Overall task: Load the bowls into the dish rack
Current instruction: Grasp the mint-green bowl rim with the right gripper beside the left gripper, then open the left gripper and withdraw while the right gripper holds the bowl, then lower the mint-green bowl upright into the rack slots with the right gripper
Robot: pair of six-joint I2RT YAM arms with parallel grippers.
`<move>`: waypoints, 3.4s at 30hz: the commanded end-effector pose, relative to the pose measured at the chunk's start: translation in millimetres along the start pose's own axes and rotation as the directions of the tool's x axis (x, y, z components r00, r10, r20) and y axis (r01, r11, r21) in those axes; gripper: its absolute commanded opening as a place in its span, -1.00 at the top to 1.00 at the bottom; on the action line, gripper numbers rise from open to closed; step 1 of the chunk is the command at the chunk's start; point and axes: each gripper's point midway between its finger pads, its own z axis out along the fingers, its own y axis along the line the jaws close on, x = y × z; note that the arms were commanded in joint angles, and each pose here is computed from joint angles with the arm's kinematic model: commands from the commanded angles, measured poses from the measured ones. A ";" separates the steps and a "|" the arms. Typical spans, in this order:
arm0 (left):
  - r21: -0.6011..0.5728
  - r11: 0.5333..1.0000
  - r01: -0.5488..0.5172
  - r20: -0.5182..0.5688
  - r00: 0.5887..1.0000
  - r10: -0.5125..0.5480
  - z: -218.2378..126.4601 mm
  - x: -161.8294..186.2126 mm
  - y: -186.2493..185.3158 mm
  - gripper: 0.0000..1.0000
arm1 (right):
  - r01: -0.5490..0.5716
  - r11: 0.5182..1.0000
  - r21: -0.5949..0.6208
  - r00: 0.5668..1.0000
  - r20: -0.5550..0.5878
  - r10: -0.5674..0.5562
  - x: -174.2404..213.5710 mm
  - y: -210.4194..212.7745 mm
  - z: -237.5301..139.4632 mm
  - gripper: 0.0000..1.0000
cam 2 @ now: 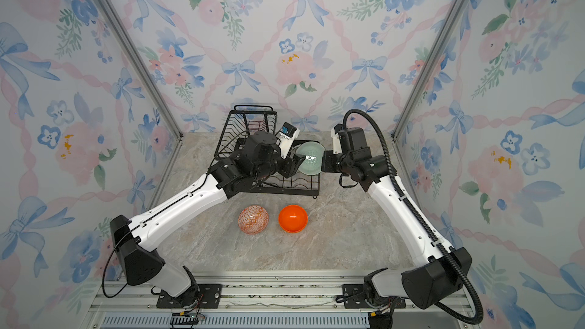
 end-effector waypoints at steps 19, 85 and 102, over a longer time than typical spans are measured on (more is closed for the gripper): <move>-0.130 0.986 0.108 -0.102 0.987 -0.122 -30.1 84.9 43.8 -0.96 | 0.250 0.955 0.157 0.962 0.074 -0.264 -19.3 -23.2 36.7 1.00; -0.194 0.935 0.298 -0.107 0.941 -0.322 -45.0 173.6 89.2 -0.96 | 0.646 0.352 0.678 0.416 0.075 -0.906 -13.7 -21.0 204.2 1.00; -0.182 0.937 0.299 -0.102 0.942 -0.321 -46.5 170.4 89.7 -0.96 | 0.695 0.338 0.635 0.406 0.042 -0.913 8.1 -29.4 214.9 1.00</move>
